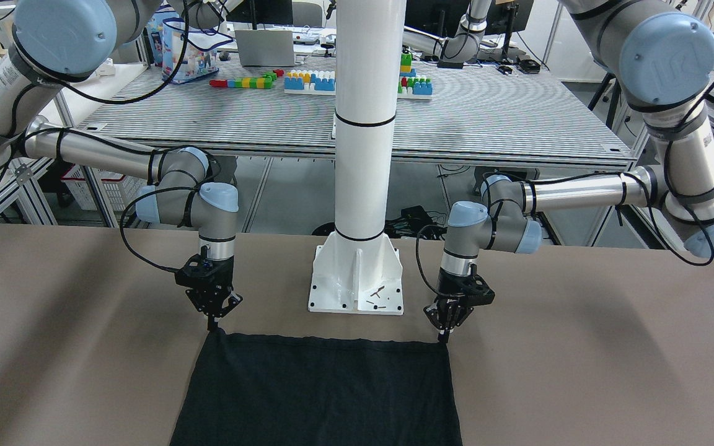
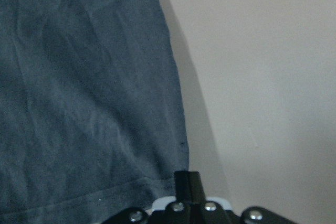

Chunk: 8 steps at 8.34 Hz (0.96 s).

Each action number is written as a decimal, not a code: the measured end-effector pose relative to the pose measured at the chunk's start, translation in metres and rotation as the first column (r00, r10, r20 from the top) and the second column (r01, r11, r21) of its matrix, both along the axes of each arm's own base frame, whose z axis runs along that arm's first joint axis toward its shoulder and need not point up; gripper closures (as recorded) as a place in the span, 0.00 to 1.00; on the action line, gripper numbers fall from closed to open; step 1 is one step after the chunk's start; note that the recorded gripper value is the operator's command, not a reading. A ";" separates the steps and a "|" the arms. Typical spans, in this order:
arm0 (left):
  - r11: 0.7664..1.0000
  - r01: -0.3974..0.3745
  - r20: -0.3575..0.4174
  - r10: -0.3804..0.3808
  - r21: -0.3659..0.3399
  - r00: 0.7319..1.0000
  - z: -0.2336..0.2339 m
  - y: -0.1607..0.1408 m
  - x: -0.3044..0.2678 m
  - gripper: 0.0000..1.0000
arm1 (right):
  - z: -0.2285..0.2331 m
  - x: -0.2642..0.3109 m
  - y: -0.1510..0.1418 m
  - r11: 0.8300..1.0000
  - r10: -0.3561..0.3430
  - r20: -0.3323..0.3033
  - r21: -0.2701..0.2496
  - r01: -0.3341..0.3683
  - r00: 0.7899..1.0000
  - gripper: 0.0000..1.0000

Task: Fold clothes
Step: 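Lift the hem with both grippers and fold it toward the collar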

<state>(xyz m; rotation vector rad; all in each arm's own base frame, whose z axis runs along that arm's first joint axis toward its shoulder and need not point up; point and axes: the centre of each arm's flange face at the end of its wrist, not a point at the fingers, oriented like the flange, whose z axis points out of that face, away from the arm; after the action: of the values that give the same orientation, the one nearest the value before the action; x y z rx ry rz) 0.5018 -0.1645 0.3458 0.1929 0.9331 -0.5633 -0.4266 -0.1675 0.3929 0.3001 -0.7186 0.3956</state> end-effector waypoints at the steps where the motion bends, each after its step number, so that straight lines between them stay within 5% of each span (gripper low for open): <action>1: 1.000 -0.004 -0.028 0.004 -0.002 1.000 -0.014 -0.002 -0.012 1.00 | -0.004 0.002 0.000 1.000 -0.001 0.008 -0.001 0.001 1.000 1.00; 4: 0.999 -0.012 -0.146 0.007 -0.032 0.989 -0.065 -0.023 -0.068 1.00 | -0.065 0.033 -0.033 0.995 -0.026 0.140 -0.088 0.038 0.990 1.00; 8: 0.998 -0.051 -0.140 0.045 -0.040 0.989 -0.128 -0.162 -0.135 1.00 | -0.100 0.080 -0.182 0.981 -0.051 0.216 -0.172 0.089 0.975 1.00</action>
<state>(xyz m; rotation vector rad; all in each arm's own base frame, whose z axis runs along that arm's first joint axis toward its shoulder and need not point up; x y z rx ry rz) 0.3671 -0.3266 0.2183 0.0930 1.0571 -0.5571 -0.3462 -0.3495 0.2932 0.0603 -0.8918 0.4259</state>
